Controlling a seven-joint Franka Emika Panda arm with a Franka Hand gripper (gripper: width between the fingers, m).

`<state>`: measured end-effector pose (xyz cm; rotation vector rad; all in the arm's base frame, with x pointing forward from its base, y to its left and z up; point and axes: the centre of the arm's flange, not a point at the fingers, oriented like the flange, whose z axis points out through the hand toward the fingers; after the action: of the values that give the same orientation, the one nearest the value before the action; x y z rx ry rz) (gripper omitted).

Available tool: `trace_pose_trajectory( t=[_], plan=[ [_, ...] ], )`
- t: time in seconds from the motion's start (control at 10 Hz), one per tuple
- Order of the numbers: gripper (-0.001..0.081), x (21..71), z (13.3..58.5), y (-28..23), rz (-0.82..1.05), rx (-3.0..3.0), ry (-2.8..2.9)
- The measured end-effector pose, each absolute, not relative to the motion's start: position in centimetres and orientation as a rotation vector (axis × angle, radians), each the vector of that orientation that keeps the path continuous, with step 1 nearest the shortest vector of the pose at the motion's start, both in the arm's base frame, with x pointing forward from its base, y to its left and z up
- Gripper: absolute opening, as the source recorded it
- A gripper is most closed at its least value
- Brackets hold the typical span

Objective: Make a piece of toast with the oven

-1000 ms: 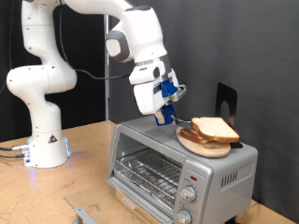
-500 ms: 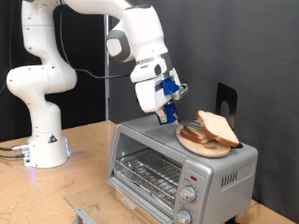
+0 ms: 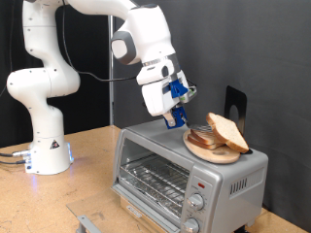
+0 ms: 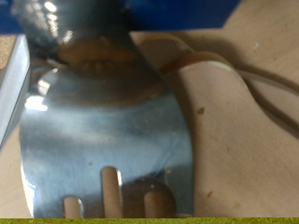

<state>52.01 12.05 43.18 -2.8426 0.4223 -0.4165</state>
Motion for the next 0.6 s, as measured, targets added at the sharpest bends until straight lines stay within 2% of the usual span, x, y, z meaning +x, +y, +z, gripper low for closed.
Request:
trace_pose_trajectory(
  t=[0.6],
  plan=[
    [0.0488,49.7,43.1,12.6,-0.464,-2.814,0.280]
  ],
)
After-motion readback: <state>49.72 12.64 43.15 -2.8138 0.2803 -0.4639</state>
